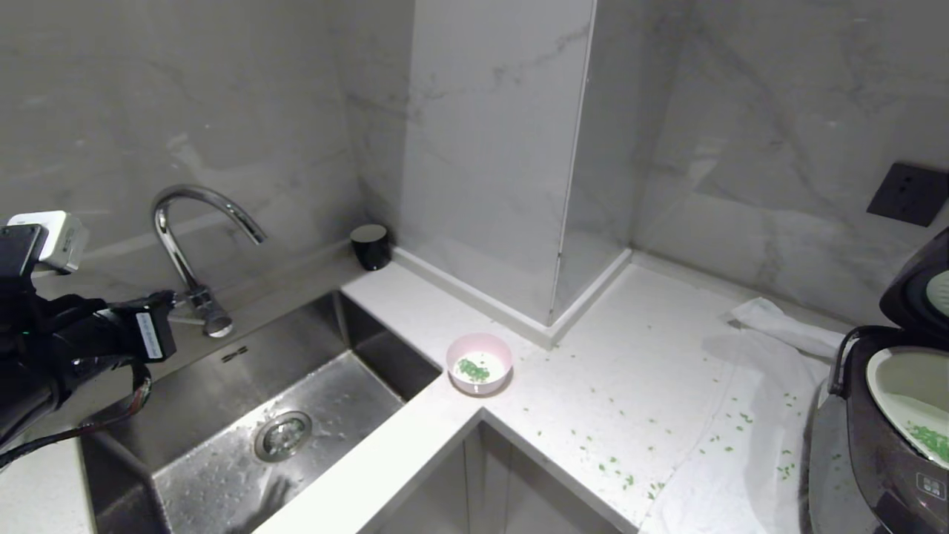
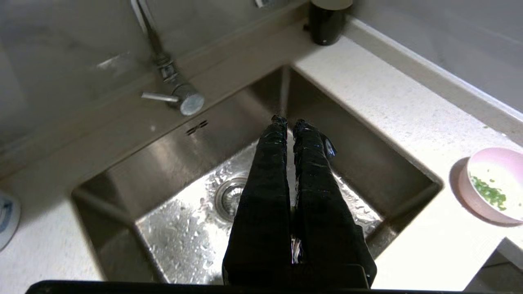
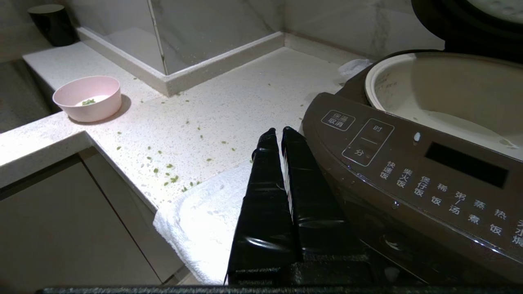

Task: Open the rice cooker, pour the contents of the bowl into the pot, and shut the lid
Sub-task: Turn on the tap

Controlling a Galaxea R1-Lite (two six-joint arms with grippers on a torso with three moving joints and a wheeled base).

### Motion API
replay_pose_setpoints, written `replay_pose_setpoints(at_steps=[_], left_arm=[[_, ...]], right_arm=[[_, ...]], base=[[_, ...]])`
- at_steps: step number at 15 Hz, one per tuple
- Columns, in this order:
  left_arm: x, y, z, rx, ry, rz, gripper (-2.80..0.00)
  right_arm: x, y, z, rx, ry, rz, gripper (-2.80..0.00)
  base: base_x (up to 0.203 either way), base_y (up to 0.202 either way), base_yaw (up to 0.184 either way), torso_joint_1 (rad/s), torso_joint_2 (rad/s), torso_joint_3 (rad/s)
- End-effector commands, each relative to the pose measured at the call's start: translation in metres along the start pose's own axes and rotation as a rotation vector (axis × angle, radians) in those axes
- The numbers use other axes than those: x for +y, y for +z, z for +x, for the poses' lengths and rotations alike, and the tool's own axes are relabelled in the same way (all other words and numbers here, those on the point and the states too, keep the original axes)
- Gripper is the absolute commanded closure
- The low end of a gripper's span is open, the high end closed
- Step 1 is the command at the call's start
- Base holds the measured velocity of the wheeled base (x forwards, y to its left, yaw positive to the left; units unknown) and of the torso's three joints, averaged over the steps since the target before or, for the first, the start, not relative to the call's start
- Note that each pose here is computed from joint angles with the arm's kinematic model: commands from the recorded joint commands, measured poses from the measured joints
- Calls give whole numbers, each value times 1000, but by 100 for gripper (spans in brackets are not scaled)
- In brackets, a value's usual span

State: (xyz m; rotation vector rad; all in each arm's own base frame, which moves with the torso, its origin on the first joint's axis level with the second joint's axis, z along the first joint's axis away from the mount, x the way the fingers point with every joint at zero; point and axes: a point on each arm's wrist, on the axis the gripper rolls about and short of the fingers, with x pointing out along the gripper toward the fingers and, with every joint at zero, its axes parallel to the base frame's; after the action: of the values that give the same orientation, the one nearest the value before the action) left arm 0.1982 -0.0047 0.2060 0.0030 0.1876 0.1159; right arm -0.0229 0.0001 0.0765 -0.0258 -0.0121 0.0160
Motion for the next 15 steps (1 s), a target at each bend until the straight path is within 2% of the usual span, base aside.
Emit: replay_pose_setpoints(at_steps=[1,2,4,6,7,10,13,15], left_arm=[[-6,-5,20,45,-1,7,0],[-8,-11,31,78,18,-9,0],[-11,-17,56,121,83,-80,0],[-7,-32,77,180,168,-113,0],[0,-39,84,204,218,-127,0],[39,-48,121,232,374,-198,0],[70,-51,154,224,456,-233,0],[81,-55,168,226,483,-241,0]], right_arm=[[0,0,0,1,1,0,0],[0,0,0,1,1,0,0],[0,0,0,2,1,0,0],[0,0,0,2,1,0,0],[0,0,0,1,1,0,0],[0,0,0,3,1,0,0],[0,0,0,1,1,0,0],[0,0,0,1,1,0,0]], base=[[0,0,0,0,0,0],[0,0,0,0,0,0],[0,0,0,0,0,0],[0,0,0,0,0,0],[0,0,0,0,0,0],[0,0,0,0,0,0],[0,0,0,0,0,0],[0,0,0,0,0,0]])
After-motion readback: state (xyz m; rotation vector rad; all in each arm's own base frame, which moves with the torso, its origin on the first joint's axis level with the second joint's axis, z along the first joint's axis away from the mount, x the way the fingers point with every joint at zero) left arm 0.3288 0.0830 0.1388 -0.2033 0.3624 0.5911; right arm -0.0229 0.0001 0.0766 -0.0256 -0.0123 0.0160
